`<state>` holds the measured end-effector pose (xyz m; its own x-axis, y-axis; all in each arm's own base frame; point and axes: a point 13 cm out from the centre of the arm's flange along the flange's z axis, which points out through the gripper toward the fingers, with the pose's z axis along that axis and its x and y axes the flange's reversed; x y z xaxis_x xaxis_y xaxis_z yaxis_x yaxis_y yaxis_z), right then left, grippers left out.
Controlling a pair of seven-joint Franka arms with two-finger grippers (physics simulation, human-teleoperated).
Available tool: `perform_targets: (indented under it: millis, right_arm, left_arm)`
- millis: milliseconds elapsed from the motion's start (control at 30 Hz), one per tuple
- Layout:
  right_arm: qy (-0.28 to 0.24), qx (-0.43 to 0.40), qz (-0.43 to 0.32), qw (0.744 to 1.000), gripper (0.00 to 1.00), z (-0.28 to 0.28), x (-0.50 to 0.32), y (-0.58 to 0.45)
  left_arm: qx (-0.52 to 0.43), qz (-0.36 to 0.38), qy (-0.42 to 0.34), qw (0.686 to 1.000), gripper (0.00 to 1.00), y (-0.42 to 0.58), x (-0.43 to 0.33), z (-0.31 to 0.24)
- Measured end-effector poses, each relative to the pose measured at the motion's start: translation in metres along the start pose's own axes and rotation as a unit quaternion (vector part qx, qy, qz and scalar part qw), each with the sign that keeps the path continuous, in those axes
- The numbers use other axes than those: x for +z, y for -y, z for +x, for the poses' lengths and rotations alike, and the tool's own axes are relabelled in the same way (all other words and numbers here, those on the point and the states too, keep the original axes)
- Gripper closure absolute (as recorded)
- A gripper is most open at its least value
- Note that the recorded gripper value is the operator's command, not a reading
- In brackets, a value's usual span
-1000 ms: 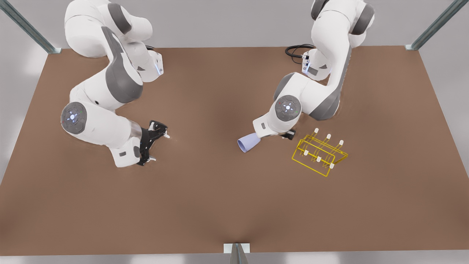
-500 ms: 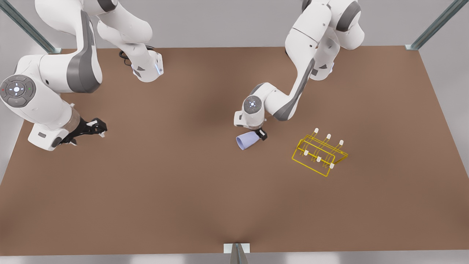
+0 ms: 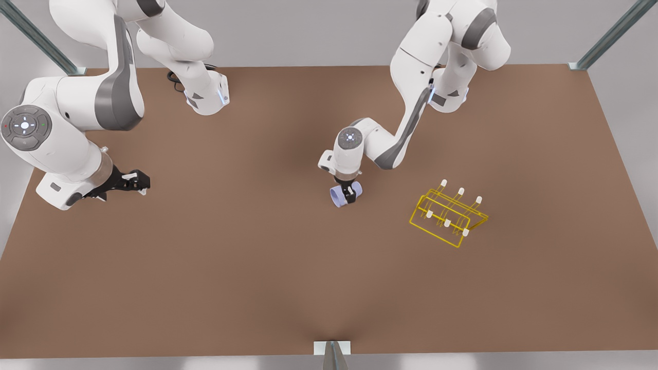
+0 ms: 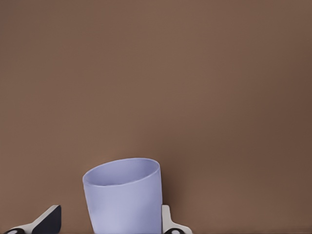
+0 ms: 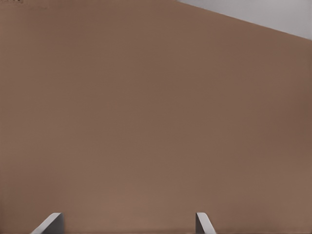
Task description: Place the cup on the cup holder
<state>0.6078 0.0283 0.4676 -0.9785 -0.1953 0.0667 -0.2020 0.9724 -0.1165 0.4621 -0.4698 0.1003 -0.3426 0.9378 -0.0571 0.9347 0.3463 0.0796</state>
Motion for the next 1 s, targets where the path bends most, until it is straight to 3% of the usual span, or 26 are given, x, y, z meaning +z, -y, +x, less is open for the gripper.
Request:
perform_targets:
  millis: [1000]
  right_arm:
    - [0.0, 0.049, 0.001, 0.999, 0.0, 0.0, 0.0, 0.0]
  left_arm:
    - [-0.054, 0.056, -0.048, 0.996, 0.0, 0.022, 0.052, 0.025]
